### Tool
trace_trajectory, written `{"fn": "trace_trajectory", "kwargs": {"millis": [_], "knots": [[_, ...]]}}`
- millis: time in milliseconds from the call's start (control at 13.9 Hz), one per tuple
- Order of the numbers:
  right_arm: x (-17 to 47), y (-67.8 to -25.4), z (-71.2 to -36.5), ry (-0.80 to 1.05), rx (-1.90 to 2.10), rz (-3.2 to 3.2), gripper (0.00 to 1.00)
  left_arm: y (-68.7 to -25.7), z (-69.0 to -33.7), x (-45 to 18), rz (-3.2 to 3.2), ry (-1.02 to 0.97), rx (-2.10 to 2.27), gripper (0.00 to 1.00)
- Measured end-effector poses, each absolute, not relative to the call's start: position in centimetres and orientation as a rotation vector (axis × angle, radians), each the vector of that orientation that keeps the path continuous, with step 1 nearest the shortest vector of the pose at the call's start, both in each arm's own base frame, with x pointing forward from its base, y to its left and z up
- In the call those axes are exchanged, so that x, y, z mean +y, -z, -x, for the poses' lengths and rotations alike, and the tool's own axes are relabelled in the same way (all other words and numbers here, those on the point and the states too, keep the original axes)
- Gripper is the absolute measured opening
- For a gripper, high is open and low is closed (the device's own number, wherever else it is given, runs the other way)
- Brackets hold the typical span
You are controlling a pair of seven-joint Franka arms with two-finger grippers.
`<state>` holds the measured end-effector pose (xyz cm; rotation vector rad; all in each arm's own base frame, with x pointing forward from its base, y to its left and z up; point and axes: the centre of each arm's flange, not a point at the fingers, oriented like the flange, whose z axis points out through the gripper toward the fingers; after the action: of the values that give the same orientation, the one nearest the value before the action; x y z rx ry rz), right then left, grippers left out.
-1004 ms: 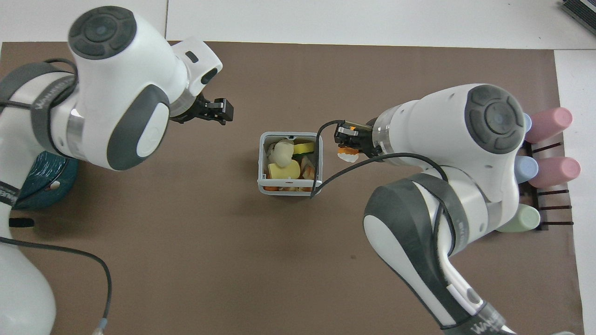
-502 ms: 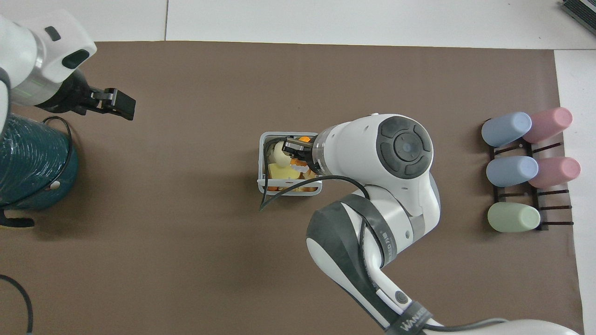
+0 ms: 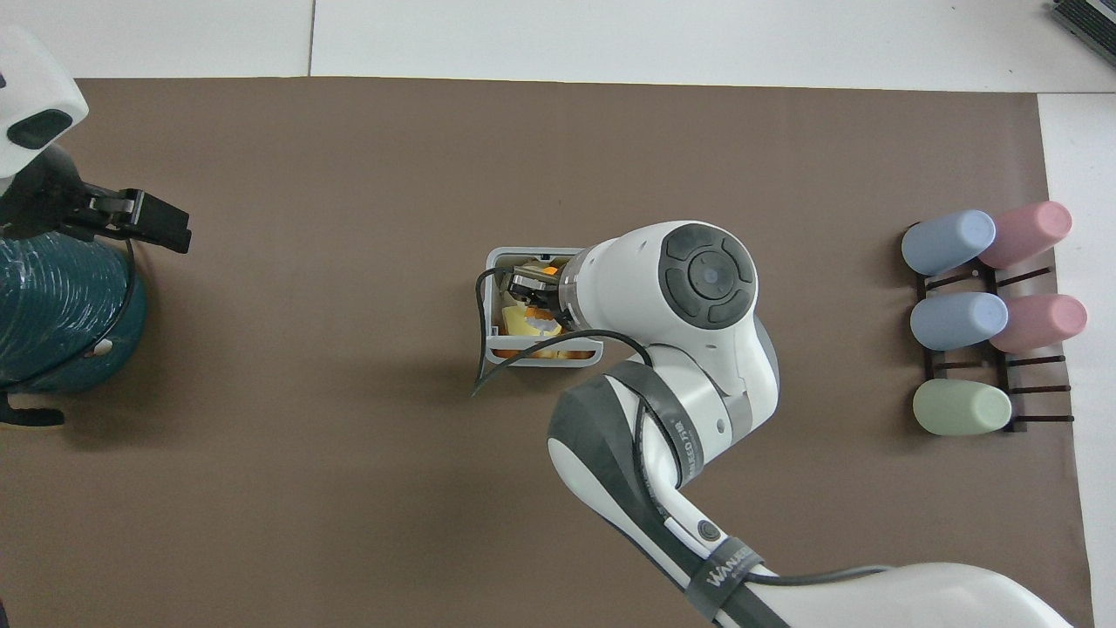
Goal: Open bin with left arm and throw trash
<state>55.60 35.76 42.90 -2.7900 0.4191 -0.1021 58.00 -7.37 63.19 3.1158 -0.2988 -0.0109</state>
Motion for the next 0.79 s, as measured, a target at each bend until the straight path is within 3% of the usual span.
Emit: {"fn": "trace_trajectory", "kwargs": {"millis": [143, 215, 430, 789], "knots": [[35.7, -42.5, -55.7, 0.094, 0.423, 2.793, 0.52, -63.4, -56.6, -7.3, -3.119, 0.041, -0.300, 0.95], [35.7, -42.4, -55.7, 0.093, 0.423, 2.793, 0.67, -63.3, -55.8, -7.1, -3.121, 0.053, -0.298, 0.95], [35.7, -42.4, -55.7, 0.094, 0.423, 2.793, 0.99, -63.0, -54.8, -7.0, -3.124, 0.074, -0.296, 0.96], [33.1, -44.2, -57.7, 0.273, 0.361, 2.884, 1.00, -61.0, -54.2, -7.0, -3.126, 0.073, -0.296, 1.00]]}}
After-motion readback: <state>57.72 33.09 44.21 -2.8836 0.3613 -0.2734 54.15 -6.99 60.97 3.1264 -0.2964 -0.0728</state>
